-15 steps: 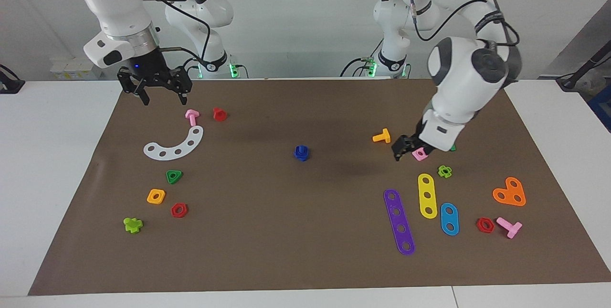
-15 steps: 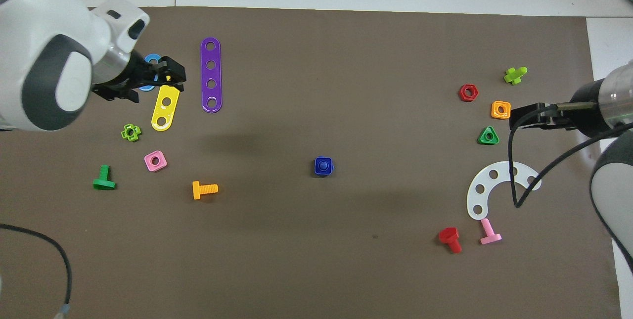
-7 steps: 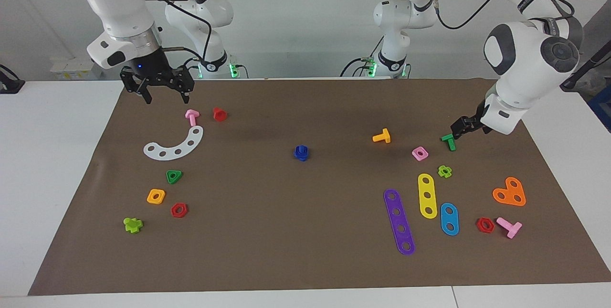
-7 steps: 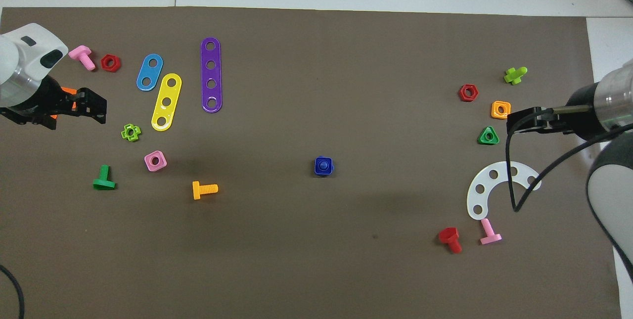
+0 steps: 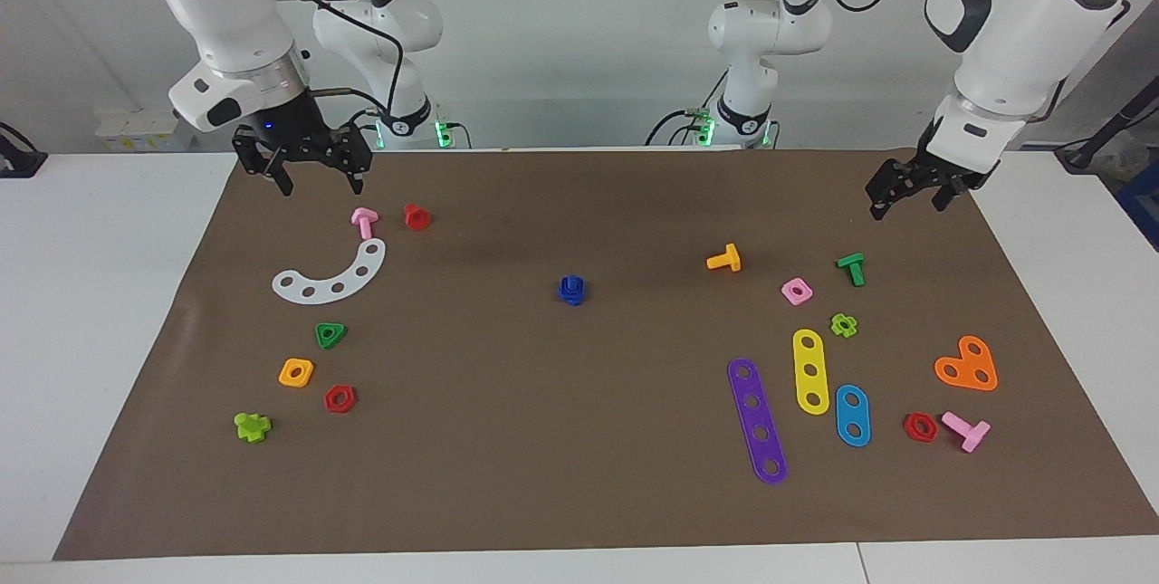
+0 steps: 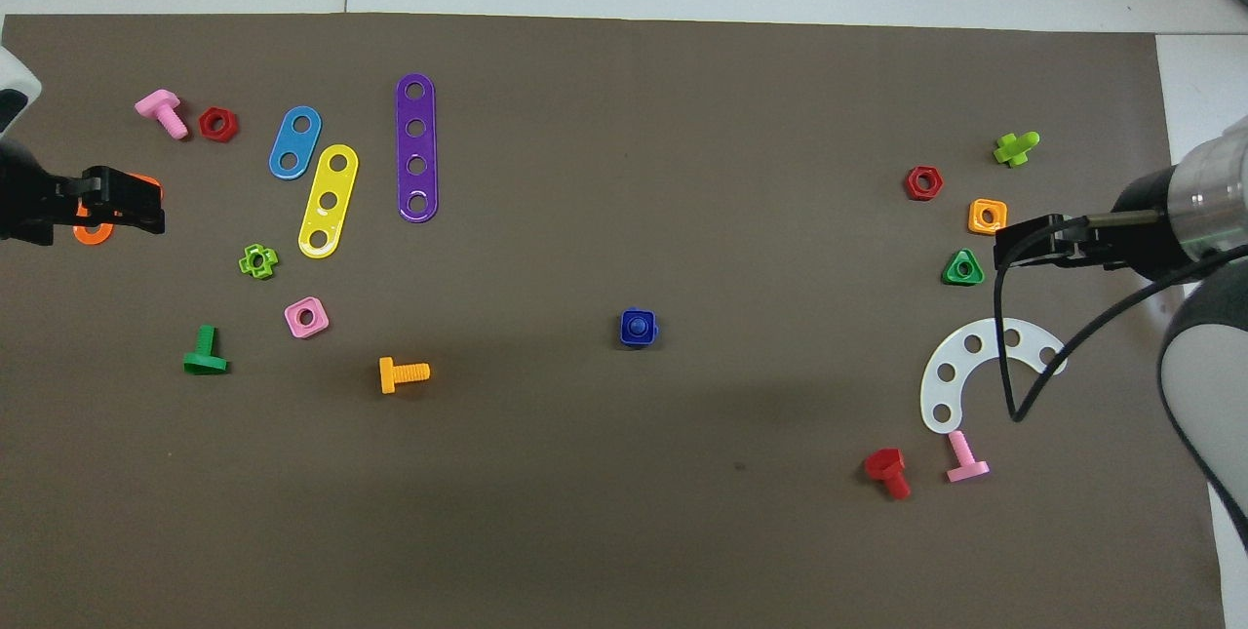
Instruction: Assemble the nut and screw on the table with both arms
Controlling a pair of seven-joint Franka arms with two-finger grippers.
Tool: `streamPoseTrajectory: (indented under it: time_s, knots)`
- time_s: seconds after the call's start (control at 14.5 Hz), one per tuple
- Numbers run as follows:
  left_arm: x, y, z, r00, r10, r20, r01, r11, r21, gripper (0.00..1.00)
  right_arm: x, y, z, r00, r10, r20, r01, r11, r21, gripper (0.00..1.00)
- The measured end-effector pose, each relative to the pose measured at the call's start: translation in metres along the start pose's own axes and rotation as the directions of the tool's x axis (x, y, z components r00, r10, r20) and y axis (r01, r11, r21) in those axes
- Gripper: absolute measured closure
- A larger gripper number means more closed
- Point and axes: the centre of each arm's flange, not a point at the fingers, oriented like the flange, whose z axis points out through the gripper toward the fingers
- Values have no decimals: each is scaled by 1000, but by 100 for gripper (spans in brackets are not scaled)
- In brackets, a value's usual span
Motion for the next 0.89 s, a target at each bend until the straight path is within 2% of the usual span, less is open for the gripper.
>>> streamPoseTrajectory:
  time_s: [0.21,0.89]
  knots:
    - [2,-9,-4,999,32,-14,-32,999,-41,0,0,0,0,1000,0,0,0,1000,0,0]
    - [-4,-13,-6,1000,25,10,-25,999,-44,0,-2,-12,-2,1000,-24,-6,24,1000,-4,0]
